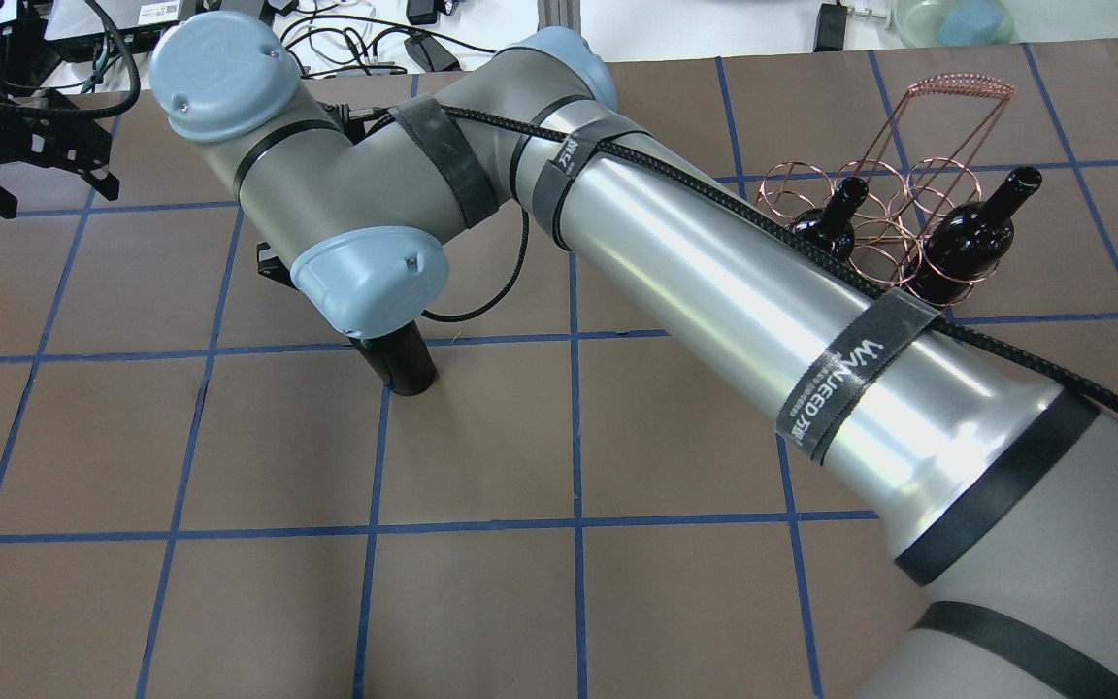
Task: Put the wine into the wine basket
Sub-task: 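Close the right gripper on the bottle neck and lift the bottle, then carry the bottle with the right gripper over the copper wire rack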
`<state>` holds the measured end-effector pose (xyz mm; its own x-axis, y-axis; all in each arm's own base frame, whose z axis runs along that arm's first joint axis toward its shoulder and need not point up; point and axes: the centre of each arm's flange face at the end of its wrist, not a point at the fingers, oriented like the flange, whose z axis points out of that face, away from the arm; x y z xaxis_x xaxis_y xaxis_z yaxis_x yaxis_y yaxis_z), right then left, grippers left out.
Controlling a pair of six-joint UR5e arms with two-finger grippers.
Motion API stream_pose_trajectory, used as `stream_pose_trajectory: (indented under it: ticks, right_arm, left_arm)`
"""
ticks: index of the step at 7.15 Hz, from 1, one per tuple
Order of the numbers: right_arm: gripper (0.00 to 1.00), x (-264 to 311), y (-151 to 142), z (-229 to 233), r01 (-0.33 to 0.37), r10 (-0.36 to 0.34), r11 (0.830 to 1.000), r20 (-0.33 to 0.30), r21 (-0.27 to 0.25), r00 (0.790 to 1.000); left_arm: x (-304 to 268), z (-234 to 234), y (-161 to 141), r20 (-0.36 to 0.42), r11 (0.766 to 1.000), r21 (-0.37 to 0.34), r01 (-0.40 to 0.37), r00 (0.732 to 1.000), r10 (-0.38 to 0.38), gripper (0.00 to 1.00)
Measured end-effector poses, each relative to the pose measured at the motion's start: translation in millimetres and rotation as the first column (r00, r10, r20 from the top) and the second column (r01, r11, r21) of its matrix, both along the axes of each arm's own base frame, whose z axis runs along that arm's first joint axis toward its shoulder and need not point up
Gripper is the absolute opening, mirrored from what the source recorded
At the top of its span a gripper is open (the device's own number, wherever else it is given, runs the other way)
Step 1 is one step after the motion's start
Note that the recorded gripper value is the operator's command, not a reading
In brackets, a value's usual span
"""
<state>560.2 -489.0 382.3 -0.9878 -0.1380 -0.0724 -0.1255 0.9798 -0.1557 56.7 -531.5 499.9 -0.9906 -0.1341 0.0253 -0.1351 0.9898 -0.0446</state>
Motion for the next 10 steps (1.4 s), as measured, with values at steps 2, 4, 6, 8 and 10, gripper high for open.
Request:
stream_pose_trajectory:
  ticks: [2,4,6,8,10]
  right_arm:
    - [0.10,-4.6,2.5,11.1,0.002,-0.002,1.000,0.003,-0.006,1.000]
    - [0.09,-22.8,8.7,29.4,0.016,-0.016,1.000,-0.007,0.002,1.000]
    - [0.06,-77.6,10.9,54.0,0.073,-0.073,0.997,-0.009,0.005,0.997]
    - [0.02,-154.1,21.0,71.8,0.094,-0.093,0.995,-0.039,0.025,0.995]
    - [0.00,-231.5,48.3,72.6,0.050,-0.043,0.996,-0.085,0.073,0.995]
  left_arm:
    - [-0.3,0.3,0.7,-0.001,1.000,0.003,-0.001,1.000,0.001,1.00]
    - [-5.2,2.2,4.7,-0.008,1.000,0.016,-0.006,1.000,0.006,1.00]
    - [-25.2,4.5,4.0,-0.014,0.999,0.013,-0.033,0.999,0.034,1.00]
    - [-73.5,9.6,5.4,-0.013,0.998,0.003,-0.059,0.998,0.059,1.00]
    - [-135.6,12.4,12.7,-0.015,0.999,-0.003,-0.036,0.999,0.036,1.00]
